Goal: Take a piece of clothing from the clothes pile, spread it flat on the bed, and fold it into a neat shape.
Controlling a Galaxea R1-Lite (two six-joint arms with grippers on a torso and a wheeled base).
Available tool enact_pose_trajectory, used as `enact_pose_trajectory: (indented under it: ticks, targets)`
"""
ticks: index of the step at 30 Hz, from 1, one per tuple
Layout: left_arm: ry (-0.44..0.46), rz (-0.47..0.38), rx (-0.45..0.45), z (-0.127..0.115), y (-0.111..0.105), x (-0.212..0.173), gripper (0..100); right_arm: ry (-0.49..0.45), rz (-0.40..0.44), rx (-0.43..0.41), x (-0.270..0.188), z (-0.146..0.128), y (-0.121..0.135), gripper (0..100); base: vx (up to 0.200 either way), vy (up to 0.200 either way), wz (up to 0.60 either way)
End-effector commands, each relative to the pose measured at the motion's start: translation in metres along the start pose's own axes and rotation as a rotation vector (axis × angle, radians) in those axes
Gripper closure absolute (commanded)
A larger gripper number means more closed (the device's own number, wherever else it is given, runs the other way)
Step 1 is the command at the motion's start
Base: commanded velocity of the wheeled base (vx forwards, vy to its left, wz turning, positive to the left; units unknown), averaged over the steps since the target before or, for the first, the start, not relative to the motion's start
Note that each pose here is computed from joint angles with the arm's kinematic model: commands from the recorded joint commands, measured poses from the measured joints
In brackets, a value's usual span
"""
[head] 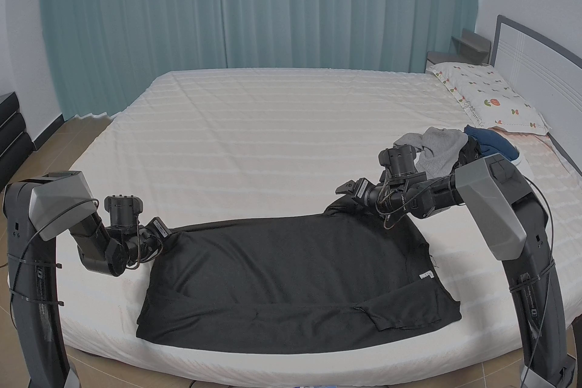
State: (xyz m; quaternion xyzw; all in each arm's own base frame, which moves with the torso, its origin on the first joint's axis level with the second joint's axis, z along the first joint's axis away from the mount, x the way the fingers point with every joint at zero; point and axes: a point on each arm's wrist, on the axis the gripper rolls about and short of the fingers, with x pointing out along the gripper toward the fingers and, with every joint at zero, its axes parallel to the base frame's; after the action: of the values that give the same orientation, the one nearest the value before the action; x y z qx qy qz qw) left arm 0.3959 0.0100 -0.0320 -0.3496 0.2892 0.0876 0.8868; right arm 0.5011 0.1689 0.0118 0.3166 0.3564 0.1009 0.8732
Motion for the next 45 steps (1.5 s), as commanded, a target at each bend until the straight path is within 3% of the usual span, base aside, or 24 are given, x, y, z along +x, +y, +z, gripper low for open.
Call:
enact_pose_trajectory:
  ticks: [1, 7, 13, 23, 30, 37, 45]
  targets:
    - [0.000, 0.000, 0.000, 0.000, 0.000, 0.000, 100, -0.069, 0.043, -0.016, 0.025, -0.003, -0.006, 0, 0.000, 0.000, 0.00]
    - [0.001, 0.003, 0.001, -0.001, 0.001, 0.001, 100, -0.282, 0.234, -0.067, 0.021, 0.016, 0.012, 0, 0.000, 0.000, 0.00]
    - [0.001, 0.003, 0.001, -0.001, 0.001, 0.001, 100, -0.413, 0.300, -0.144, 0.004, 0.040, 0.021, 0, 0.000, 0.000, 0.00]
    - [0.001, 0.001, 0.002, -0.001, 0.000, 0.001, 100, -0.352, 0.143, -0.165, 0.015, 0.034, -0.005, 0, 0.000, 0.000, 0.00]
    - [-0.002, -0.002, -0.001, 0.001, -0.001, 0.000, 100, -0.293, 0.001, -0.127, -0.023, 0.072, -0.033, 0, 0.000, 0.000, 0.00]
    - [-0.005, -0.004, -0.001, 0.003, -0.003, -0.004, 100, -0.156, -0.010, -0.213, -0.046, 0.066, -0.069, 0, 0.000, 0.000, 0.00]
    - [-0.016, -0.007, -0.002, 0.008, -0.005, -0.011, 100, -0.090, -0.005, -0.203, -0.034, 0.053, -0.087, 0, 0.000, 0.000, 0.00]
